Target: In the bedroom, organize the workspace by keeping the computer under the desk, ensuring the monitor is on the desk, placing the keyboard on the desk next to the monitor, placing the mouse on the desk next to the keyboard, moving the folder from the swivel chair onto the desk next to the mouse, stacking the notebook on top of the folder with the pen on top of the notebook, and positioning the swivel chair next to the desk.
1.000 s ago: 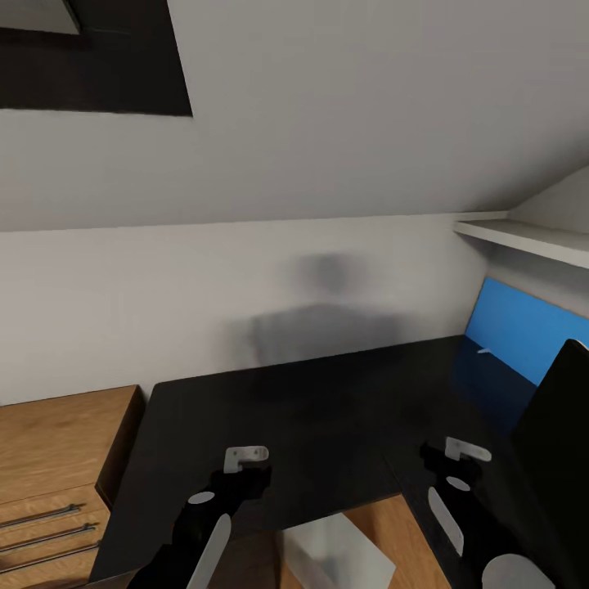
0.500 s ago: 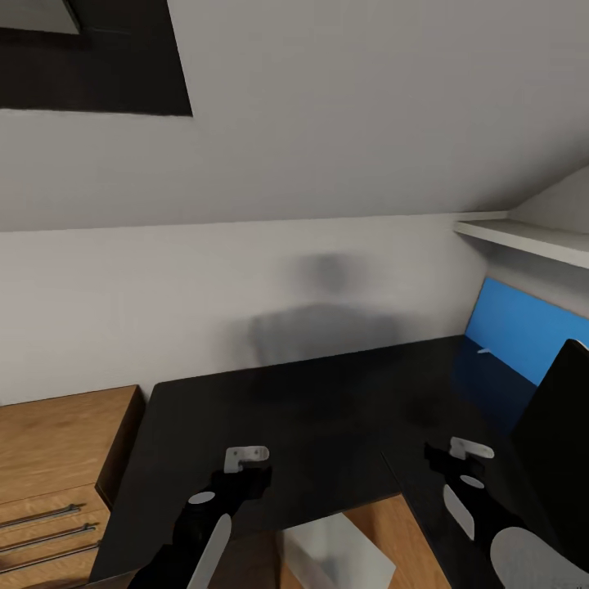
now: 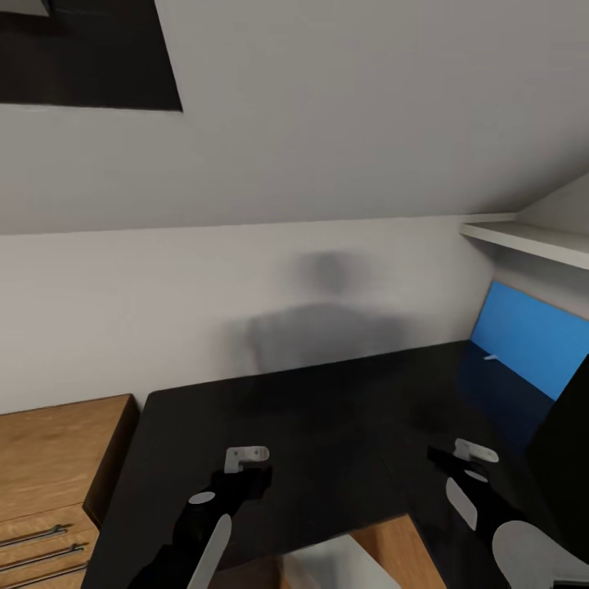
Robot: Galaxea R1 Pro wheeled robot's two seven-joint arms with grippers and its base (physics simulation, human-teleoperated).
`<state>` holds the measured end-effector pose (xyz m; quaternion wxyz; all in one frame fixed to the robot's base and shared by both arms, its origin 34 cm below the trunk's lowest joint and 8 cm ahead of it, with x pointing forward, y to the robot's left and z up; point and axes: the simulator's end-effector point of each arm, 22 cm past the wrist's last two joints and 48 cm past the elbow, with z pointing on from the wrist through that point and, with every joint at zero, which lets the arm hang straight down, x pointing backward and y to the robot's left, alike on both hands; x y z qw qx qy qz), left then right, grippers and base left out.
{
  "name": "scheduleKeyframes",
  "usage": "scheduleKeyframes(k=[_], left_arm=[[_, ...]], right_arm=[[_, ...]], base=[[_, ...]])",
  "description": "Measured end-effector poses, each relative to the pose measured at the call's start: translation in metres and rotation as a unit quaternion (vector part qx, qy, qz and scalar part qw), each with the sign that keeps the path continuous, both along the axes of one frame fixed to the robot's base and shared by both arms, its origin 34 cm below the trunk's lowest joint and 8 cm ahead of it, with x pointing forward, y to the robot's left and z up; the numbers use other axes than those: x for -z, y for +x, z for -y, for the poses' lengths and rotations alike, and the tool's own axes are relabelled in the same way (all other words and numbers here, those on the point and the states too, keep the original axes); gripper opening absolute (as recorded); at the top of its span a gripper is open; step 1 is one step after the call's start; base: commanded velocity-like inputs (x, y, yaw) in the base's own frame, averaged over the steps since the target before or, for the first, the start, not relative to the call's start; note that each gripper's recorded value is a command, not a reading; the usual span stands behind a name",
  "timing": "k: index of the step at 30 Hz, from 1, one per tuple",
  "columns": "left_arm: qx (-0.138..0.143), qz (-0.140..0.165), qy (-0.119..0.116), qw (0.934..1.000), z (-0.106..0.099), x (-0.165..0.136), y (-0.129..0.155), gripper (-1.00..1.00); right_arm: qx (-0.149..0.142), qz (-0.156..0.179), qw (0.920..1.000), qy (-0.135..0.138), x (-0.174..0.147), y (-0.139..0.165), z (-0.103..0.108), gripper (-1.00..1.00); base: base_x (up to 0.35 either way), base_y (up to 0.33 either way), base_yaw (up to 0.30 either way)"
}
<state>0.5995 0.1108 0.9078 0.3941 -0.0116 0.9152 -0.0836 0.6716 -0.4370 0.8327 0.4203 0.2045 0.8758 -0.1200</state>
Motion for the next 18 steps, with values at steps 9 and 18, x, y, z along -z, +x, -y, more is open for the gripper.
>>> scheduleKeyframes(k=[9,18], left_arm=[[0.000,0.000,0.000,1.0000,0.0000,-0.0002,0.0000,1.00],[0.001,-0.001,0.000,1.0000,0.0004,0.0003,-0.0002,1.00]], right_arm=[[0.018,0.005,0.9996,0.023,-0.0005,0.0008,-0.0018,1.00],[0.018,0.014,0.9995,0.021,-0.0057,0.0053,-0.0012,1.00]], base=[[0.075,-0.056,0.000],[0.115,-0.118,0.000]])
